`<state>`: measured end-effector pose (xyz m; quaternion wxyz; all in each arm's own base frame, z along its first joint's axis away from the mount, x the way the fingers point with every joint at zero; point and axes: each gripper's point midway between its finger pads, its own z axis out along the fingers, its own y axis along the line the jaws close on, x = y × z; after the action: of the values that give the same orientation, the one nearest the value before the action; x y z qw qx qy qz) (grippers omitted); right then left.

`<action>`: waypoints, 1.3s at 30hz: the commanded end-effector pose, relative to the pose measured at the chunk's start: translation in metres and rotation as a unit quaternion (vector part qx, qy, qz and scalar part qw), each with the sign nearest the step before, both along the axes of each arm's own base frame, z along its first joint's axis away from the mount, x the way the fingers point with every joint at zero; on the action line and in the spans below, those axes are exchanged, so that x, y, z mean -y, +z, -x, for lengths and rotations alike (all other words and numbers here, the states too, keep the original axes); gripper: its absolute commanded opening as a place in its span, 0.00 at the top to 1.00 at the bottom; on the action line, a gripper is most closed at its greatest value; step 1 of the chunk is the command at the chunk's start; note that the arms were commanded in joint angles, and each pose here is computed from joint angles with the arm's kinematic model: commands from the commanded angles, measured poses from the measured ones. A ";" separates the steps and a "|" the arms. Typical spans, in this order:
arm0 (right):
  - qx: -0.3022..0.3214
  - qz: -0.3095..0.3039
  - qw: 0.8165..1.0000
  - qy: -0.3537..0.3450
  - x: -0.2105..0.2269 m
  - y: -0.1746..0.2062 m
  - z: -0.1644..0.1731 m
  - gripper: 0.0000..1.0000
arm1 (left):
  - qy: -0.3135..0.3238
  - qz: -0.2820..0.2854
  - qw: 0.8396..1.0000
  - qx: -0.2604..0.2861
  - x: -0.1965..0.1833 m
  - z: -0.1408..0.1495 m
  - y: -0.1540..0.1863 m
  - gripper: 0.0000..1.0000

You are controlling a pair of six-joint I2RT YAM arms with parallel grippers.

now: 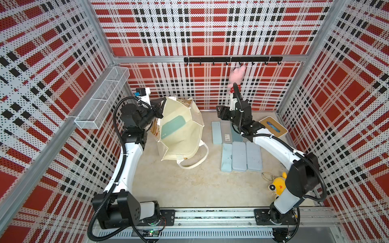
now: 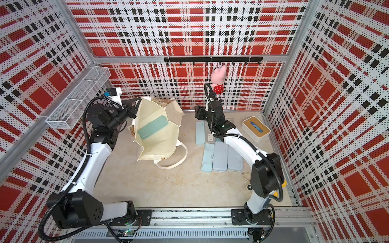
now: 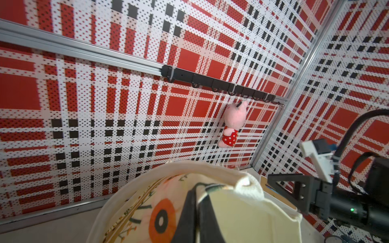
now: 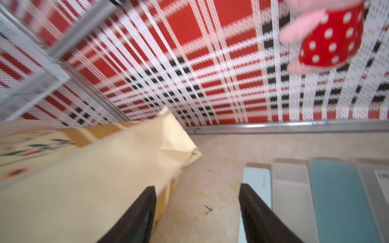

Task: Take out the pencil case from the canvas bag
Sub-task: Place the pencil case at the center of the board.

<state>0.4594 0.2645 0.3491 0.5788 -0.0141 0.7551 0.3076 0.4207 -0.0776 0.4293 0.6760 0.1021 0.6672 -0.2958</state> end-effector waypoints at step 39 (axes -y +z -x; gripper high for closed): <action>0.033 0.236 0.964 0.122 -0.211 -0.072 0.100 0.56 | -0.097 -0.015 0.987 0.125 0.054 0.017 0.066 1.00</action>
<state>0.3466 0.4770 0.2955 0.5573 -0.2599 0.7585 0.2159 0.4251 -0.1303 0.4390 0.6709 0.1926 0.6274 -0.3452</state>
